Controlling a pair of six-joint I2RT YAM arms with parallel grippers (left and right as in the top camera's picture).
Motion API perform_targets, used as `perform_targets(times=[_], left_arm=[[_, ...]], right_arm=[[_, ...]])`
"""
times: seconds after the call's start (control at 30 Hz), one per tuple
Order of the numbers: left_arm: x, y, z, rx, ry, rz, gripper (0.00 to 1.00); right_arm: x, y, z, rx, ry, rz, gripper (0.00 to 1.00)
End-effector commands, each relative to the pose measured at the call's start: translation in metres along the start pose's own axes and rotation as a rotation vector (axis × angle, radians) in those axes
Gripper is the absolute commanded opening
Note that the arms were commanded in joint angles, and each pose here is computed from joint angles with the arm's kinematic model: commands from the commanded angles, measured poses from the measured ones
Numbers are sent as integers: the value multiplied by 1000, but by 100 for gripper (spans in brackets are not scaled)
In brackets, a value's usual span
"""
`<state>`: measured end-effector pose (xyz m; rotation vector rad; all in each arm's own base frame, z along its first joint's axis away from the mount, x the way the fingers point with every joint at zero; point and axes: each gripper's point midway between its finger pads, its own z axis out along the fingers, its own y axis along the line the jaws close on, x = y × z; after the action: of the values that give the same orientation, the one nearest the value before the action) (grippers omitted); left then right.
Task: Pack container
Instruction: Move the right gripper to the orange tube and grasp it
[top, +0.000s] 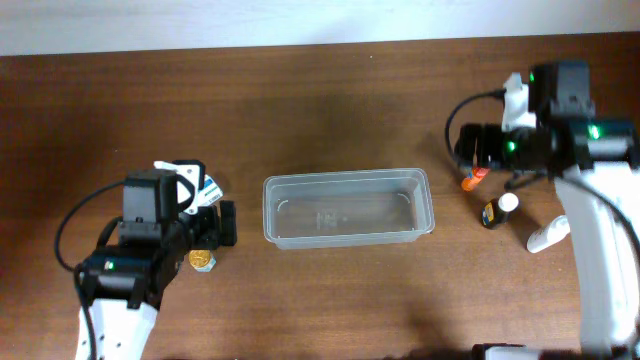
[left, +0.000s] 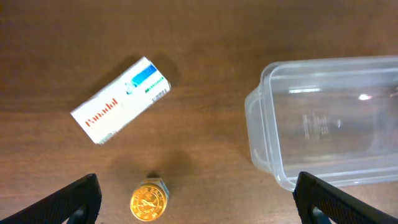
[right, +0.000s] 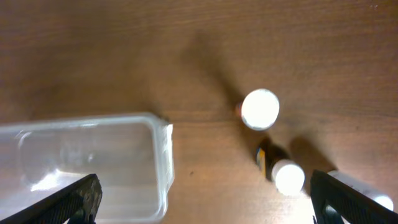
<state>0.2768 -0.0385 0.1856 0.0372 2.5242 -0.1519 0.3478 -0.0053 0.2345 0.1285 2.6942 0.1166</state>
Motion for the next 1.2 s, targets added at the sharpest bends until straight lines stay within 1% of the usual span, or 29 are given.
perform_targets(times=[0.0,0.1,0.3,0.57,0.63,0.67,0.7,0.77,0.83,1.0,1.13,1.17], left_arm=[[-2,-4,3,28,24,-13,99],[0,-3,8,24,45,-14,99],[1,-3,13,22,60,-15,100],[1,-3,13,22,60,-15,99],[1,-3,13,22,60,-15,99],[1,-3,13,22,60,-15,99],[1,-3,13,22,60,-15,99],[1,-3,13,22,60,-15,100],[1,-3,13,22,60,-15,99],[1,-3,13,22,60,-15,99],[1,-3,13,22,60,-15,99],[1,-3,13,22,60,-15,99]], right_arm=[[-13,-25,15,73,29,52,98],[-10,-43,40,84,101,98,98],[8,-58,94,60,263,149,98],[16,-62,132,57,336,150,100],[15,-63,135,57,336,150,92],[14,-63,135,57,331,150,86],[14,-63,136,57,328,150,77],[13,-63,136,57,326,149,63],[14,-63,136,57,328,150,54],[14,-63,135,57,329,153,42],[14,-63,135,57,329,153,38],[14,-62,135,57,329,152,35]])
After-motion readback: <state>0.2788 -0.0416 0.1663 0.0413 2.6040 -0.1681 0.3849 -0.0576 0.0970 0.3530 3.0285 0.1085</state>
